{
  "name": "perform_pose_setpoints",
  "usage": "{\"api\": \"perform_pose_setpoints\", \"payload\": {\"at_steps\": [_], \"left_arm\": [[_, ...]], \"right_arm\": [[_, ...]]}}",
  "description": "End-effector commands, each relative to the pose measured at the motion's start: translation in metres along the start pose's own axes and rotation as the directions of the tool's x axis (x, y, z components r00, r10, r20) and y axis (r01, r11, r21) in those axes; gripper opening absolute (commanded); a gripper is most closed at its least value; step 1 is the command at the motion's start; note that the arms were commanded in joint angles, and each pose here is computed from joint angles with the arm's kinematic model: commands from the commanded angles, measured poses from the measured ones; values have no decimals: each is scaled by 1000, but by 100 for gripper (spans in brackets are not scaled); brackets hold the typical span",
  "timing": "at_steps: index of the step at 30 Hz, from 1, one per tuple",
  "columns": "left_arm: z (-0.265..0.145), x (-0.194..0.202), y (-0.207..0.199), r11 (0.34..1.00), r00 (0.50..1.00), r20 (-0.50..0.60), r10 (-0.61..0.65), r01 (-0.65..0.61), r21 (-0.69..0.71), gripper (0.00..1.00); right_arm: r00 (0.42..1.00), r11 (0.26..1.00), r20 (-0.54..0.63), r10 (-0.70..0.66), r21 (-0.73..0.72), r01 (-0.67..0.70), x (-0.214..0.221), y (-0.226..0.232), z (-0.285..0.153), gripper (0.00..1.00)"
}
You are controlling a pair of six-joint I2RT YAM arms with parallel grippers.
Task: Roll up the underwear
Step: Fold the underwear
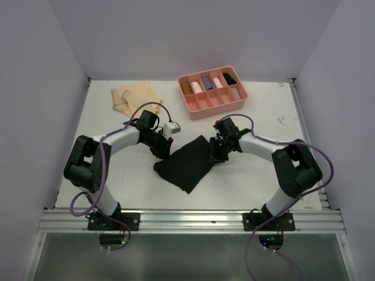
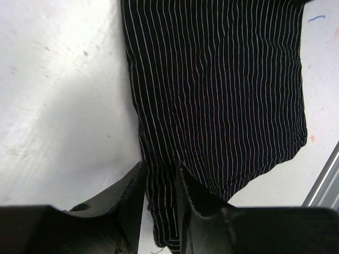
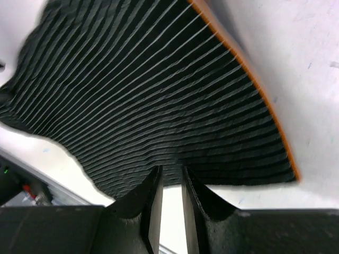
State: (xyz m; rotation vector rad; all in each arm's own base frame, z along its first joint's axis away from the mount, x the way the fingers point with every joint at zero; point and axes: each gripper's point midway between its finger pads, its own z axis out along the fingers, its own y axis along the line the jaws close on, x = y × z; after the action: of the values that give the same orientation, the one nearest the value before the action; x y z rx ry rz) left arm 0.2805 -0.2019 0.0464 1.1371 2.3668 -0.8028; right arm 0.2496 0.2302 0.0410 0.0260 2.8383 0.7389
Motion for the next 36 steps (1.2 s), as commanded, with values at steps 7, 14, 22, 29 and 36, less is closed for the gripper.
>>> {"api": "perform_pose_setpoints", "payload": {"at_steps": [7, 14, 22, 29, 36], "left_arm": [[26, 14, -28, 949, 964, -40, -263, 266, 170, 22], [21, -22, -45, 952, 971, 64, -231, 212, 222, 36], [-66, -77, -20, 910, 890, 215, 403, -363, -201, 48], [-57, -44, -40, 726, 737, 32, 676, -657, -205, 52], [-46, -52, -43, 775, 779, 67, 623, -603, -192, 52]], "right_arm": [[996, 1000, 81, -25, 9, 24, -91, 8, 35, 21], [980, 998, 190, -60, -16, 64, -161, 25, -5, 23], [936, 977, 316, 154, -193, -95, -101, 53, -96, 25], [865, 934, 365, 344, -225, -276, -10, 35, -85, 36], [803, 815, 264, 535, -411, -408, 21, 31, -62, 0]]}}
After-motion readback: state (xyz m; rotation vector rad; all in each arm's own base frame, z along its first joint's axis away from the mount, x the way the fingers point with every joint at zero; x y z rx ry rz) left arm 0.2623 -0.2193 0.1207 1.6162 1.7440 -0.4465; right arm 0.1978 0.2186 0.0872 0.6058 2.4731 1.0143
